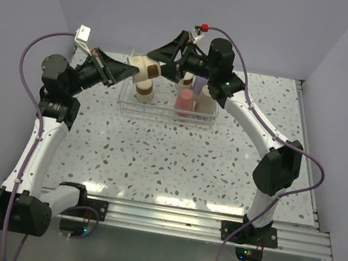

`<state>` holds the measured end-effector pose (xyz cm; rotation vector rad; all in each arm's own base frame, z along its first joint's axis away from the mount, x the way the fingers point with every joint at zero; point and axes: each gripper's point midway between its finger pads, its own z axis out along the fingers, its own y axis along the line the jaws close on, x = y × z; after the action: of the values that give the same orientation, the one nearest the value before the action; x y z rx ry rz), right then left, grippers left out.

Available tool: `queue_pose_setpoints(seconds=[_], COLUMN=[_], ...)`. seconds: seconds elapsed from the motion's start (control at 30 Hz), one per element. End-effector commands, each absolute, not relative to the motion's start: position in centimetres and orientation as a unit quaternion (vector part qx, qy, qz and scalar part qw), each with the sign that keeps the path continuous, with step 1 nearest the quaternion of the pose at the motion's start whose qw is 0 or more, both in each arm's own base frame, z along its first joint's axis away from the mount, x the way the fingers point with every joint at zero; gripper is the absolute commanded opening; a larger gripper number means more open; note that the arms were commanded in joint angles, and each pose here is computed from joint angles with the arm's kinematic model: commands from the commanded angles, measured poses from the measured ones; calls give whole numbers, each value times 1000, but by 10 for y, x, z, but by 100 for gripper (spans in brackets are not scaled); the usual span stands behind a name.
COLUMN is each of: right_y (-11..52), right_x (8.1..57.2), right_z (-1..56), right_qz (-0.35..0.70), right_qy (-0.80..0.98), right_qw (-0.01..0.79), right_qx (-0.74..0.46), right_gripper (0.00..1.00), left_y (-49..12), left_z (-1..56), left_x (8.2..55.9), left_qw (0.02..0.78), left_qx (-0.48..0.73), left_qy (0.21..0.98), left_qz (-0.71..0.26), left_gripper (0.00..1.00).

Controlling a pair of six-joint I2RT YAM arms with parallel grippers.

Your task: Load the cups into the dish rack

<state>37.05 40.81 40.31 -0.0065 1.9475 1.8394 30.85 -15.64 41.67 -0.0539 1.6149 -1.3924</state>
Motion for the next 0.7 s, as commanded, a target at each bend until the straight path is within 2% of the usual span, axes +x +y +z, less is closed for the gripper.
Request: queue_pose_setpoints(seconds=[0.0, 0.43, 0.53, 0.67], right_y=[398, 399, 403, 405], right_x=[346, 345, 343, 343], right_z=[425, 439, 440, 439], right_qz=[671, 684, 686, 688], right_qy=[698, 685, 684, 684], right_qw=[248, 247, 244, 242], right_qx=[-31, -30, -35, -37], right_gripper=[98, 98, 95, 86], left_y=[-152, -154, -153, -154], left_z=[447, 444, 438, 437], left_x=[302, 300, 304, 306], left_qw=[532, 525, 517, 516], left_qx=[-18, -17, -28, -29], left_qy=[619, 613, 619, 615], left_qz=[-578, -591, -591, -596], left_gripper=[0, 0, 0, 0])
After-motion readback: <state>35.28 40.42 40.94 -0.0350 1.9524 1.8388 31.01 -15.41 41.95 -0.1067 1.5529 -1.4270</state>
